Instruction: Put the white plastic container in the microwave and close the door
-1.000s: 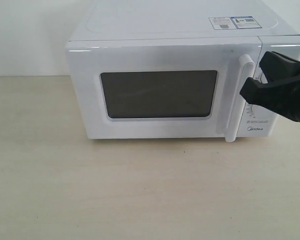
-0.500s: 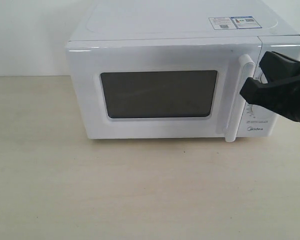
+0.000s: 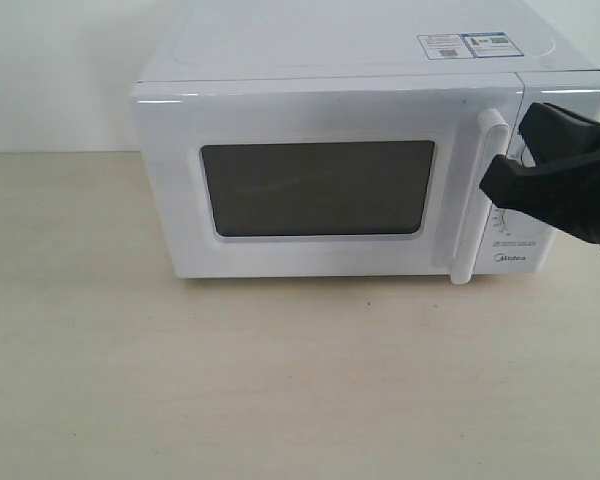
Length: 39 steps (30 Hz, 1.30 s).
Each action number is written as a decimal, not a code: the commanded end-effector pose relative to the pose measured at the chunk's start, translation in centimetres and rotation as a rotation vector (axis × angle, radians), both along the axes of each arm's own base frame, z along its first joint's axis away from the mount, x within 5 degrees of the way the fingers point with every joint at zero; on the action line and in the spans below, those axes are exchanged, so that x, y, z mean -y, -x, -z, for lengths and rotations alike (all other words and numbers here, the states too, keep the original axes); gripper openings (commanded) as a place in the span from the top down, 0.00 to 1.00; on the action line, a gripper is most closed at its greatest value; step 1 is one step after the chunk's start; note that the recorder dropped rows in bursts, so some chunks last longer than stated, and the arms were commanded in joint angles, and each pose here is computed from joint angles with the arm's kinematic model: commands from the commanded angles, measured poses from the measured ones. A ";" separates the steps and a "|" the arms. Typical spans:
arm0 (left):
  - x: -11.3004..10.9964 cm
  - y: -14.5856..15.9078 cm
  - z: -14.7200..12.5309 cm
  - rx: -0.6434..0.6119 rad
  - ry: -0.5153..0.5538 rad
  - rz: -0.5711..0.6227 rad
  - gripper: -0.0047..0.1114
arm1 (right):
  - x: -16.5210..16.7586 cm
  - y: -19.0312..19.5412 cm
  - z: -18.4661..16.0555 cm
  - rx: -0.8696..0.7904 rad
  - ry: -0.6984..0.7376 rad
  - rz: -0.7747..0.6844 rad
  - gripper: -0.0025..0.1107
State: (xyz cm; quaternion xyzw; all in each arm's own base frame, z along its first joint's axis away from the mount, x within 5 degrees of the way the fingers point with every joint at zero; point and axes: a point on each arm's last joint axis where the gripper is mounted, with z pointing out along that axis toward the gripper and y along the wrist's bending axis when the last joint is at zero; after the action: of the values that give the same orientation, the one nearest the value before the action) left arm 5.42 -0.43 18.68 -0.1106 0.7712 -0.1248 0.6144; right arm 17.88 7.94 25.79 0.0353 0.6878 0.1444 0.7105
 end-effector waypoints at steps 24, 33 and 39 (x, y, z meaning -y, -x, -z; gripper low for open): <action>0.0 0.0 0.1 -0.002 -0.001 0.000 0.93 | 0.1 0.1 0.0 0.013 0.014 -0.001 0.98; 0.0 0.0 0.1 -0.002 -0.001 0.000 0.93 | 0.3 1.4 -0.2 -0.068 0.123 -0.071 0.98; 0.0 0.0 0.1 -0.002 -0.001 0.000 0.93 | 2.2 5.1 -1.6 -0.103 0.242 -0.220 0.98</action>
State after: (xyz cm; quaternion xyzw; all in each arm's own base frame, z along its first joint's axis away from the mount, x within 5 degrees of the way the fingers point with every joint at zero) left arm 5.42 -0.43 18.68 -0.1099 0.7713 -0.1243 0.6145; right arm 14.46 6.56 27.16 -0.0761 0.7316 0.1351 0.6639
